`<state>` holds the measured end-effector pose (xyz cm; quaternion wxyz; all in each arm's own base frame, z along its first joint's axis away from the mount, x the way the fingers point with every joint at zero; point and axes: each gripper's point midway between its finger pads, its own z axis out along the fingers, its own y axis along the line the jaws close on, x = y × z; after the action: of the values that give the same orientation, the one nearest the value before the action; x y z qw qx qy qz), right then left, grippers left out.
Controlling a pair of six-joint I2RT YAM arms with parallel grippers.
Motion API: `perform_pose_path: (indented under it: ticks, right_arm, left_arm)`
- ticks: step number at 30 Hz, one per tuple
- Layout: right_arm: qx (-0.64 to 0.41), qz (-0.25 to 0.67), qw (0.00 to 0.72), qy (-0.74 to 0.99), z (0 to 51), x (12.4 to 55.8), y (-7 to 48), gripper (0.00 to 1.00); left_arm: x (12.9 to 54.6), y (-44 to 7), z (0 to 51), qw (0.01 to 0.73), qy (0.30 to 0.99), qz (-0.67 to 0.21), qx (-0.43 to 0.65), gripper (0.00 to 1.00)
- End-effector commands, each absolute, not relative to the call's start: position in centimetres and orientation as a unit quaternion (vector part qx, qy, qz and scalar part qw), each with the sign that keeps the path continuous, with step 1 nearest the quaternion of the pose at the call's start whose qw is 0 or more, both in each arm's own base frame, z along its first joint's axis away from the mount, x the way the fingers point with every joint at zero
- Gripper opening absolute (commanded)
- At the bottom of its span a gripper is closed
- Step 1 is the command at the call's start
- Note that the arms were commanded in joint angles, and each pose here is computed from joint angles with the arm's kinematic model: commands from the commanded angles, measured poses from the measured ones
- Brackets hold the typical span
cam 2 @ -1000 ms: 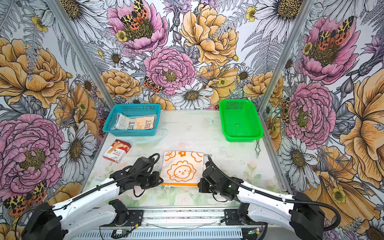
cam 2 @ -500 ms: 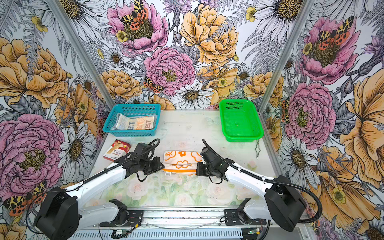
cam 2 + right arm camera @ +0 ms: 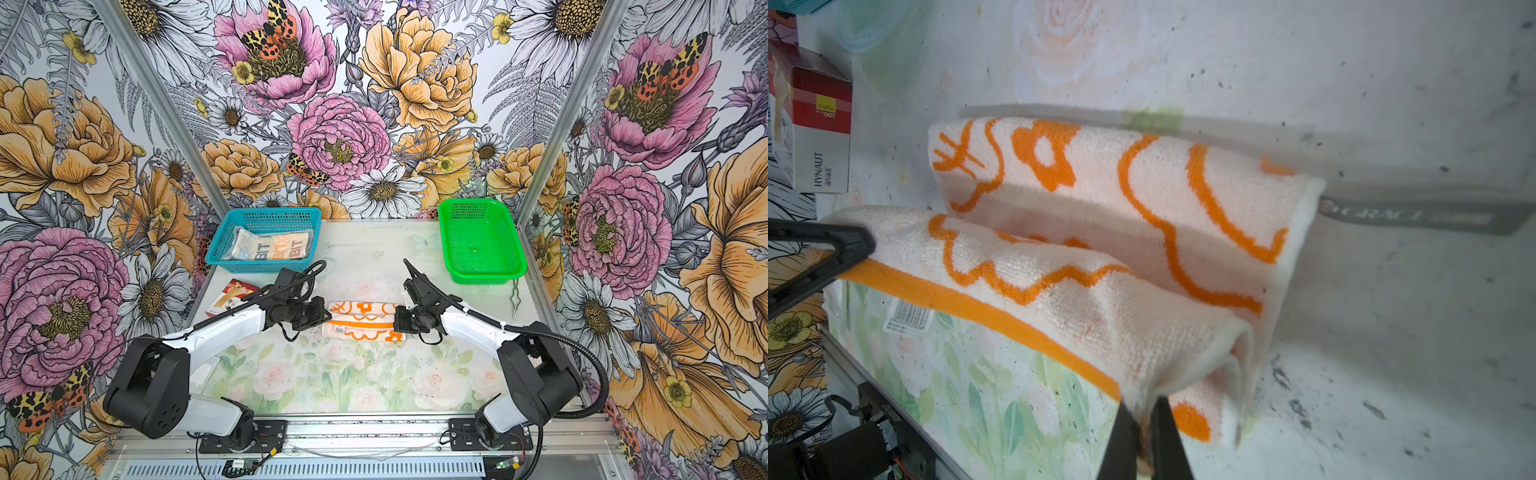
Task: Fold and stack the towels
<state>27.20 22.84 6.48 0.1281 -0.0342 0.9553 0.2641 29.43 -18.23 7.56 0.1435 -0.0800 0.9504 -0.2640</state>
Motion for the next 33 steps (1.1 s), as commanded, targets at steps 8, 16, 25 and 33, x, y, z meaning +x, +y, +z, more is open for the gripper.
perform_pose_path:
  ticks: [8,16,25,33]
  right_arm:
    - [-0.024,0.267,0.138,0.954,7.1,29.1,22.3,0.00]
    - [-0.020,0.272,0.138,0.952,6.9,32.3,22.8,0.14]
    - [-0.012,0.300,0.182,0.936,10.3,37.8,22.5,0.26]
    - [-0.010,0.302,0.203,0.931,12.2,37.8,21.3,0.26]
  left_arm:
    - [32.9,-19.1,8.3,0.169,0.943,-0.282,-0.056,0.01]
    - [35.8,-19.1,8.1,0.177,0.937,-0.293,-0.067,0.37]
    - [41.5,-21.3,13.2,0.243,0.910,-0.331,-0.059,0.48]
    - [41.1,-20.1,14.3,0.286,0.916,-0.278,-0.050,0.61]
